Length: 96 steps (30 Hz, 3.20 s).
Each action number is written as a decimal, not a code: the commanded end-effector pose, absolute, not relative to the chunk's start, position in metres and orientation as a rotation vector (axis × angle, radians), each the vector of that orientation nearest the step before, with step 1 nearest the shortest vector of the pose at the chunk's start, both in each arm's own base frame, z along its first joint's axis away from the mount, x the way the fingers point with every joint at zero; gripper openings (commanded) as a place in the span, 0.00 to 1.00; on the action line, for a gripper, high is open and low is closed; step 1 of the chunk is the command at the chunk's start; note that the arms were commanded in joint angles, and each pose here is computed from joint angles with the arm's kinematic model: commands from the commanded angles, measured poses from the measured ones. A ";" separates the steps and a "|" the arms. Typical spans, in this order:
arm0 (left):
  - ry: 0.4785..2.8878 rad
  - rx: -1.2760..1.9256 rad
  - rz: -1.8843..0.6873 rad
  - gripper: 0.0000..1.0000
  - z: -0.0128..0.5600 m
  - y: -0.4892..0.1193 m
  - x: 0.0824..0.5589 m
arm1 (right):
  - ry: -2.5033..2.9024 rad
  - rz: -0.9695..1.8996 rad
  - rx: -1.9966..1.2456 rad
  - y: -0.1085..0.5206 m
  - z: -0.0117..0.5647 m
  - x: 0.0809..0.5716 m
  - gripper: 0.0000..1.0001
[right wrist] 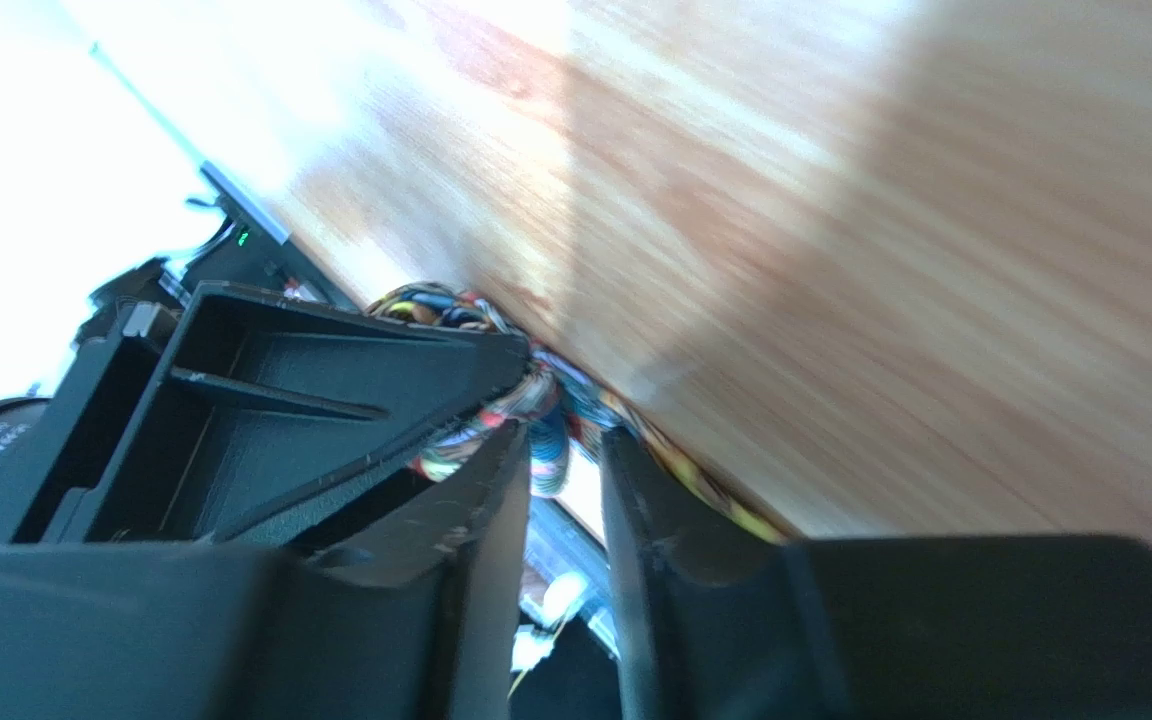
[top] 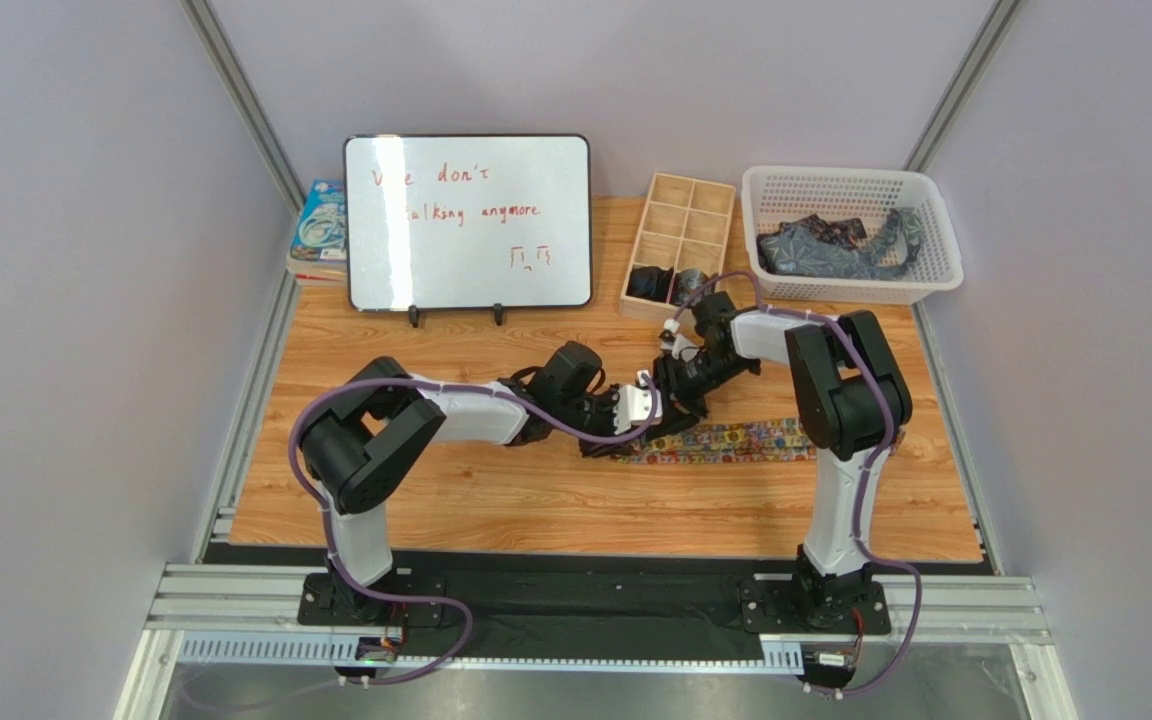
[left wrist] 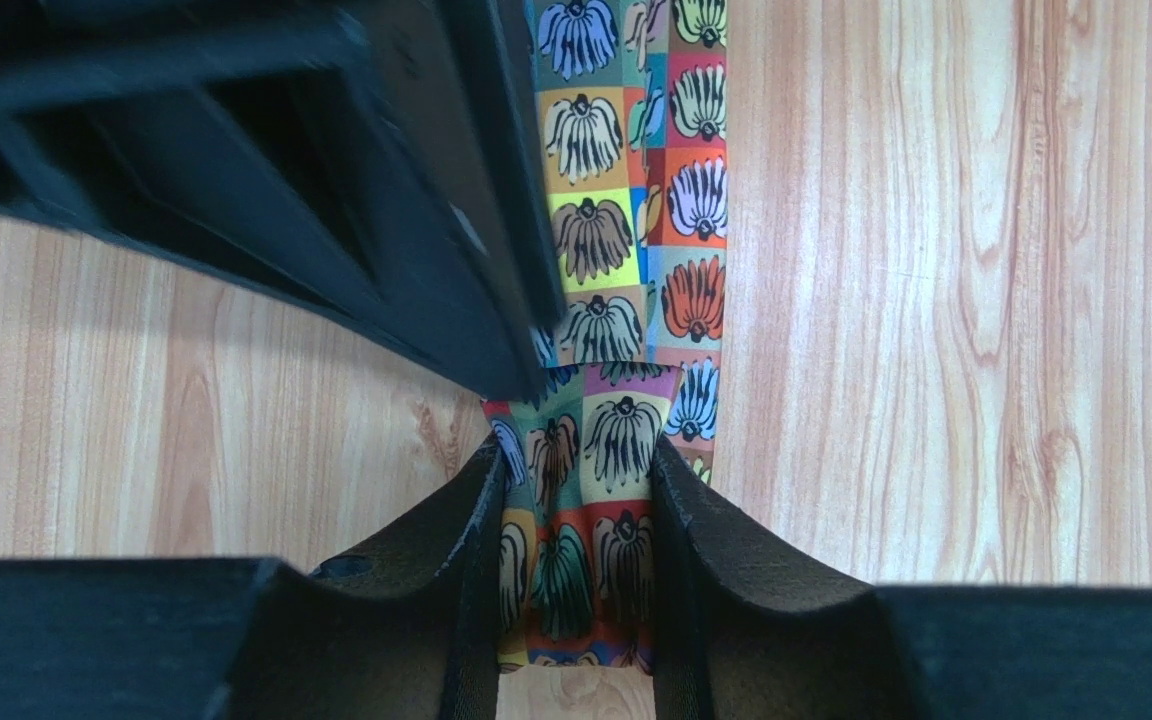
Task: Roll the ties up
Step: Roll the tie at the center of the board.
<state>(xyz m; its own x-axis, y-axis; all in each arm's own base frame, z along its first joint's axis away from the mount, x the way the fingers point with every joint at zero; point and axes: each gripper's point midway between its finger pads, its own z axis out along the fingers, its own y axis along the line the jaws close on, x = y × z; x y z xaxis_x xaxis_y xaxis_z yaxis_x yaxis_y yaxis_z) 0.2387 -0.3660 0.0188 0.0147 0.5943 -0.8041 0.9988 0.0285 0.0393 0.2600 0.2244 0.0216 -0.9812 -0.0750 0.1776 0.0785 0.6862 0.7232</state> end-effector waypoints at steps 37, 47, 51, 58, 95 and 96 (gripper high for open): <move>1.896 1.540 -0.748 0.71 0.023 -0.324 0.238 | -2.820 -0.850 0.110 0.216 -0.027 0.250 0.00; 1.731 1.481 -0.860 0.71 0.035 -0.334 0.231 | -2.834 -0.775 0.106 0.209 -0.039 0.251 0.00; 1.690 1.474 -0.893 0.69 0.025 -0.340 0.231 | -2.837 -0.778 0.108 0.210 -0.042 0.254 0.00; 1.613 1.440 -0.905 0.50 0.045 -0.350 0.238 | -2.858 -0.780 0.113 0.213 -0.046 0.256 0.00; 1.727 1.584 -0.896 0.39 0.002 -0.388 0.216 | -2.861 -1.086 0.077 0.255 -0.022 0.259 0.00; 1.775 1.618 -0.873 0.36 -0.007 -0.380 0.212 | -2.859 -1.092 0.090 0.255 -0.019 0.259 0.00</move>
